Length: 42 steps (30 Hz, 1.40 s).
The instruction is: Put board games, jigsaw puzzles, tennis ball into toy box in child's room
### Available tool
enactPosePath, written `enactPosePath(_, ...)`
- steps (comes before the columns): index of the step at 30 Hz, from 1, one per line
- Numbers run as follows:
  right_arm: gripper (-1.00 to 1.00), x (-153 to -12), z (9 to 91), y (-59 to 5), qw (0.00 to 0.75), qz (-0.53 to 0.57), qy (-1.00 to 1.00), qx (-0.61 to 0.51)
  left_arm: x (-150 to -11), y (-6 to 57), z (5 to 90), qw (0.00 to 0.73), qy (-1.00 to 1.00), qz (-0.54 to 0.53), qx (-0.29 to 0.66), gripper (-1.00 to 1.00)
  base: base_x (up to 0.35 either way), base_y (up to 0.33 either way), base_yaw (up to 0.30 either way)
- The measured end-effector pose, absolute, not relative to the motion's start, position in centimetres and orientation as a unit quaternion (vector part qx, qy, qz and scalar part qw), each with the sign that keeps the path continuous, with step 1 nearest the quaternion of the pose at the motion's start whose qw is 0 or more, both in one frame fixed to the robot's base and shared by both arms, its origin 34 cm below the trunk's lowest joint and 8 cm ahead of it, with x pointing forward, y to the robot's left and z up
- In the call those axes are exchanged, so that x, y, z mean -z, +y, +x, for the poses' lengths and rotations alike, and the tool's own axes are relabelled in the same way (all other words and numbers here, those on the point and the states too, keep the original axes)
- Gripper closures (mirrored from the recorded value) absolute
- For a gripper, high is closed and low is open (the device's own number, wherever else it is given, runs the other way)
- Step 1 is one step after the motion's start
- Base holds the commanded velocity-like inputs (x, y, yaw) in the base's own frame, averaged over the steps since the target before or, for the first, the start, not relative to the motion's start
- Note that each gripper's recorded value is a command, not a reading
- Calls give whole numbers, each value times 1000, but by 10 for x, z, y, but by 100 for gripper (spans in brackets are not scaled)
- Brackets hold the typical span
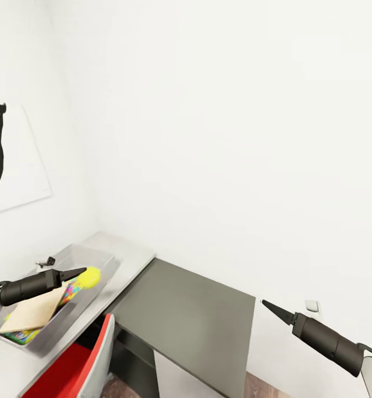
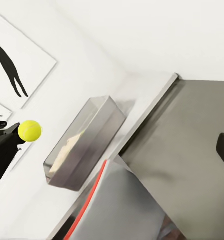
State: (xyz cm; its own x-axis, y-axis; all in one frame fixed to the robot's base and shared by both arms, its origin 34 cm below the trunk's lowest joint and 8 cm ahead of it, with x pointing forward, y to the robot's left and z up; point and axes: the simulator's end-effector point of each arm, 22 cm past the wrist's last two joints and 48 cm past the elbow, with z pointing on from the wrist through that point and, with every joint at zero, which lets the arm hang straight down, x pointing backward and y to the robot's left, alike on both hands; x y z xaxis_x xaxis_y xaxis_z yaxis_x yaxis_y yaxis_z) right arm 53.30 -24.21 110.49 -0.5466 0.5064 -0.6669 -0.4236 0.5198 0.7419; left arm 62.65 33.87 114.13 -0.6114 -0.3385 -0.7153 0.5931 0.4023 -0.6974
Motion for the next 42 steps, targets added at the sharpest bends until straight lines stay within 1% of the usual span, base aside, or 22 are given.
enactPosePath(8,-100,-1105,533,-242,476,28,731,-489,-1141,339,627,432,717,89,539,100,0,0,288)
enactPosePath(11,-100,-1105,533,-242,476,29,730,-489,-1141,339,627,432,717,89,539,100,0,0,127)
enactPosePath(42,-100,-1104,533,-242,475,29,730,-490,-1142,335,627,431,717,92,541,100,0,0,5)
